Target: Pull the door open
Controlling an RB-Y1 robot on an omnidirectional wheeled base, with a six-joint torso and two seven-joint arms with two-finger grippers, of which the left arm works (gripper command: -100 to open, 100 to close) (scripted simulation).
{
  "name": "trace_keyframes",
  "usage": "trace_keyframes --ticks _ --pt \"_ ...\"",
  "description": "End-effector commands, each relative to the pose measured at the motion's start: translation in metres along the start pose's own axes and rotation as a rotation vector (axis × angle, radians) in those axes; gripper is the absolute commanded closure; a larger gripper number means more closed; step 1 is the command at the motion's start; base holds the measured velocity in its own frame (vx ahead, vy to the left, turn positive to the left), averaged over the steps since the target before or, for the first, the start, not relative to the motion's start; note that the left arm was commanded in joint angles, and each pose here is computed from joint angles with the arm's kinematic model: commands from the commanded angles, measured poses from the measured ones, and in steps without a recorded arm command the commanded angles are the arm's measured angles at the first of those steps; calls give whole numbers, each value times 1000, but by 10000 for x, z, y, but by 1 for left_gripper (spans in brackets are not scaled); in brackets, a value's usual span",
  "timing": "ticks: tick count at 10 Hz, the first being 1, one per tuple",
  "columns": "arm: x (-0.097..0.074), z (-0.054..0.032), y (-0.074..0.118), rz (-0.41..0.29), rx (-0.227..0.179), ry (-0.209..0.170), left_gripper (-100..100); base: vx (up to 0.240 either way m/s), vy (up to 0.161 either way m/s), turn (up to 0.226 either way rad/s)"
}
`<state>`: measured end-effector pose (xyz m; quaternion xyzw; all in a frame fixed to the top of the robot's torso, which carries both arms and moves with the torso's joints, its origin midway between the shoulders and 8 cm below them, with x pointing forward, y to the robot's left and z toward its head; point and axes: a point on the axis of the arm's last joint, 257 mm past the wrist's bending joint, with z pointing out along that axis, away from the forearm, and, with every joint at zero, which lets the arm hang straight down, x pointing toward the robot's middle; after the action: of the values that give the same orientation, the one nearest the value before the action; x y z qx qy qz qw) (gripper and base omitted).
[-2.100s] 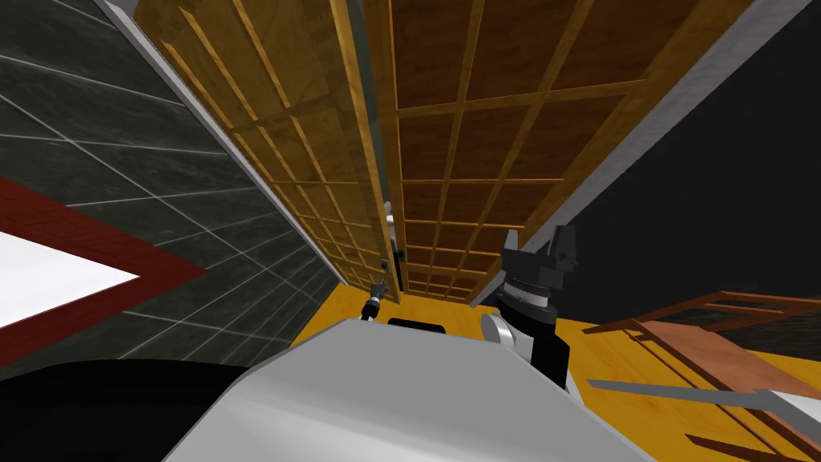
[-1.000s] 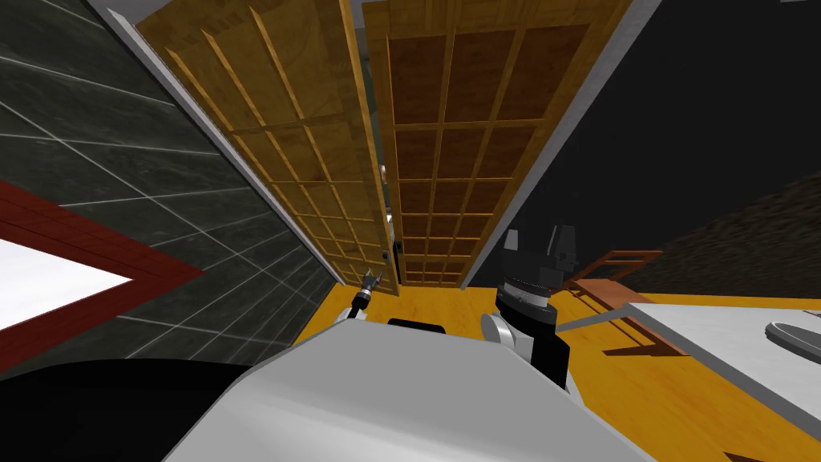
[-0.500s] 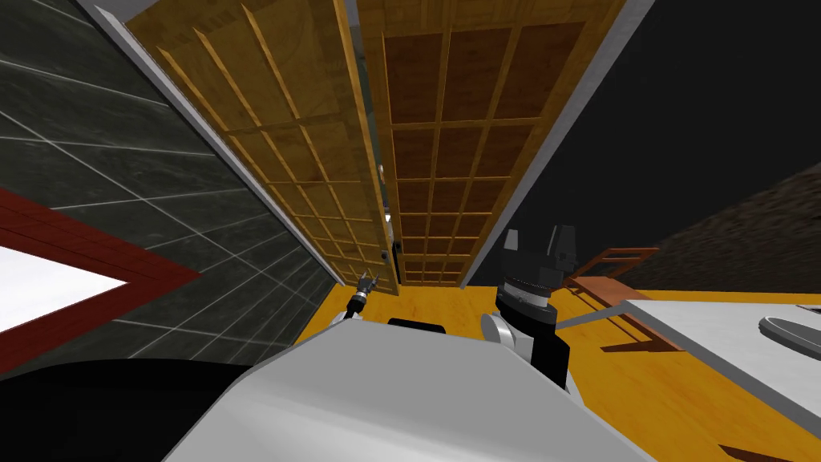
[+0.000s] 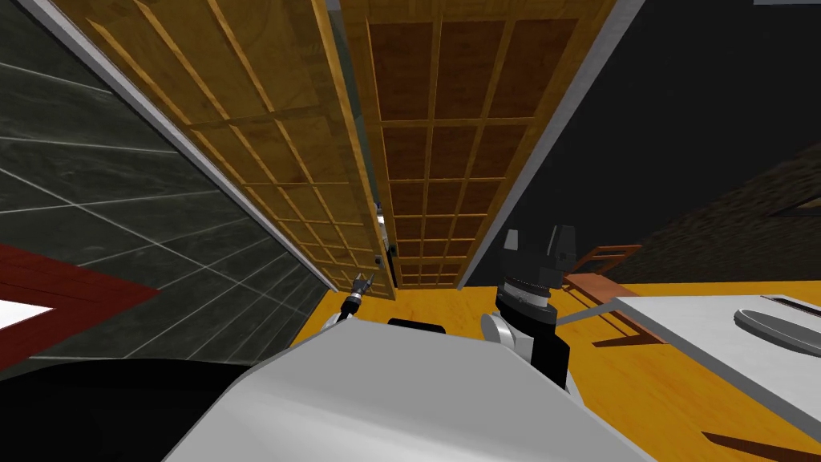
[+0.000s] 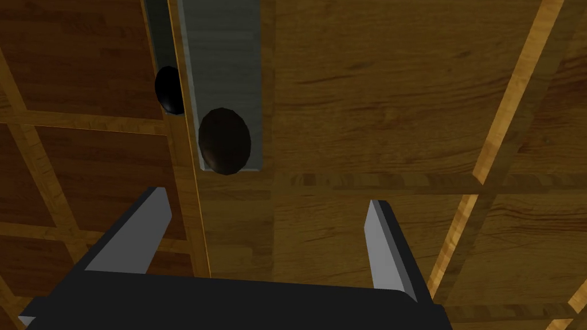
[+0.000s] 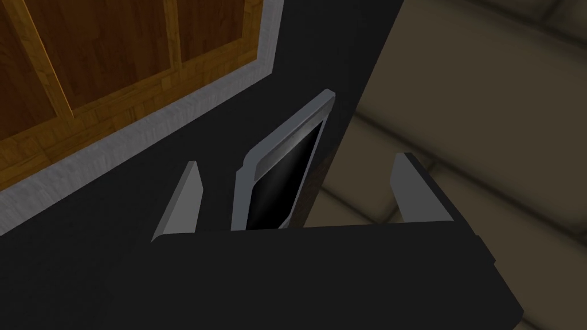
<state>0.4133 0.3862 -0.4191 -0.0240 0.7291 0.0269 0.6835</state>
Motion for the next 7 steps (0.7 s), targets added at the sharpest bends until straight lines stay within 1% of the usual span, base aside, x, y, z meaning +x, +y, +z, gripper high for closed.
trace_keyframes --ticks 1,3,4,5,6,7 --pt "-56 38 35 -2 -3 -13 -100 191 -47 -87" --pt "-148 118 23 -4 2 -33 -100 202 -39 -94" --pt "-221 186 -7 -6 8 -50 -100 211 -40 -101" --pt "-178 154 7 -5 4 -40 -100 96 -20 -18" --pt "-178 154 7 -5 4 -40 100 -15 1 14" --pt "-178 154 7 -5 4 -40 100 -42 -3 -7"
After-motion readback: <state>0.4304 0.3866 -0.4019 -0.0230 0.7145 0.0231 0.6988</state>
